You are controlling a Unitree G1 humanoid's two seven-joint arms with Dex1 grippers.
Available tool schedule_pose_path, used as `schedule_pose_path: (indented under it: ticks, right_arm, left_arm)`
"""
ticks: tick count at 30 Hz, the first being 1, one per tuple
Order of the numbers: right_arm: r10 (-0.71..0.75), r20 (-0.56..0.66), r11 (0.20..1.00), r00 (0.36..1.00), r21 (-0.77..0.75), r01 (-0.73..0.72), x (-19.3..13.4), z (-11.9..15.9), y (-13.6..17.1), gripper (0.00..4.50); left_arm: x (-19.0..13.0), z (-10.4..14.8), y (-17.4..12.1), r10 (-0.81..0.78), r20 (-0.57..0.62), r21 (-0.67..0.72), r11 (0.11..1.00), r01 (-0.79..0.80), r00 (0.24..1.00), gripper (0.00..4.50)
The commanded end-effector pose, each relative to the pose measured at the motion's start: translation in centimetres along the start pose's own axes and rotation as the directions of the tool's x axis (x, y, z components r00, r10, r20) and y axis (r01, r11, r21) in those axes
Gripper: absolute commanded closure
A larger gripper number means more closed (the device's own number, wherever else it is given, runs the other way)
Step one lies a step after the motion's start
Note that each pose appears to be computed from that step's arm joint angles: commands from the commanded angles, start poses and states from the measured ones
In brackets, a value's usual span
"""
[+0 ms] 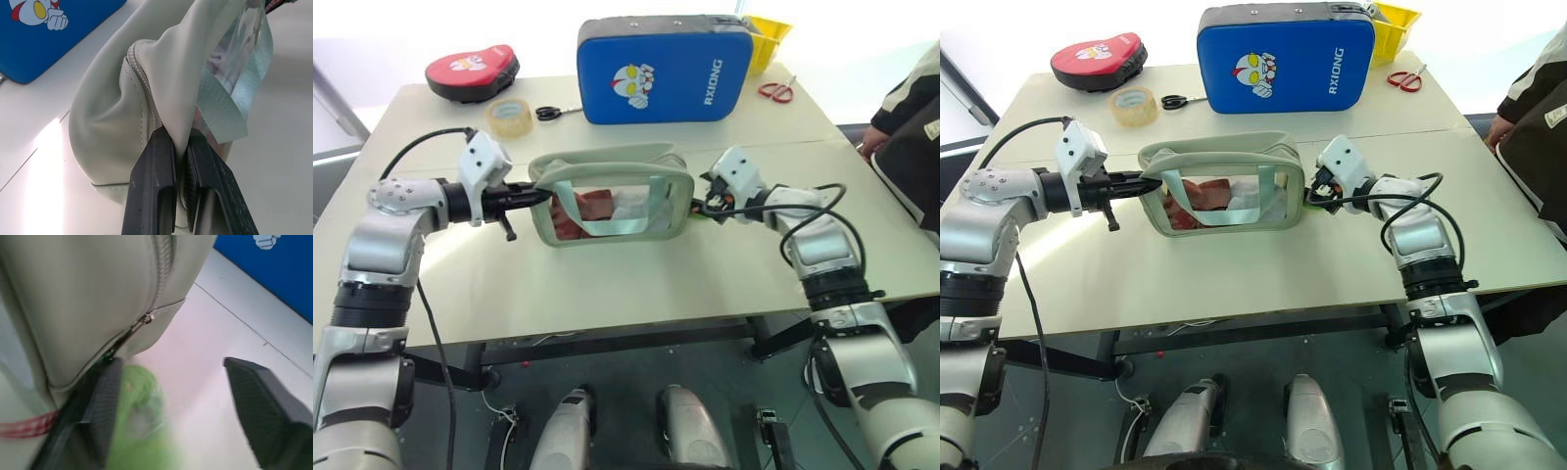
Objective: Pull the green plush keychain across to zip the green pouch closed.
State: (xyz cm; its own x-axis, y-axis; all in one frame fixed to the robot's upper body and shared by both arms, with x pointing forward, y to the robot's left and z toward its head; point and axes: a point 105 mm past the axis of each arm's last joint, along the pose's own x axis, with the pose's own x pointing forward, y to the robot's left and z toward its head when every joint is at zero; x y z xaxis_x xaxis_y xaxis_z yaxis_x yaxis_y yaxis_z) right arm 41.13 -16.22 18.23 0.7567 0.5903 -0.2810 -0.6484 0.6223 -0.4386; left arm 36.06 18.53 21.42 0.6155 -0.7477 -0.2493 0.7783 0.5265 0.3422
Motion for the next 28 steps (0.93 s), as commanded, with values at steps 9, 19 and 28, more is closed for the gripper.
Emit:
schedule_pose_path:
  ticks: [9,19,28]
  right_arm:
    - [0.251,0.048,0.953,0.967,-0.184,-0.238,-8.2,7.6,-3.7,0.03]
    - [0.216,0.110,0.962,0.970,-0.192,-0.193,-6.3,9.1,-4.3,0.00]
    - [0.311,0.100,0.937,0.945,-0.197,-0.287,-7.2,9.1,-3.0,0.00]
  left_arm:
    - [-4.0,4.2,2.8,0.115,0.135,-0.078,0.991,-0.105,0.984,4.50]
    - [-4.7,4.1,1.8,0.071,0.114,-0.091,0.994,-0.060,0.991,0.26]
    - [-8.6,3.7,3.4,0.167,0.020,-0.052,0.985,-0.166,0.986,0.02]
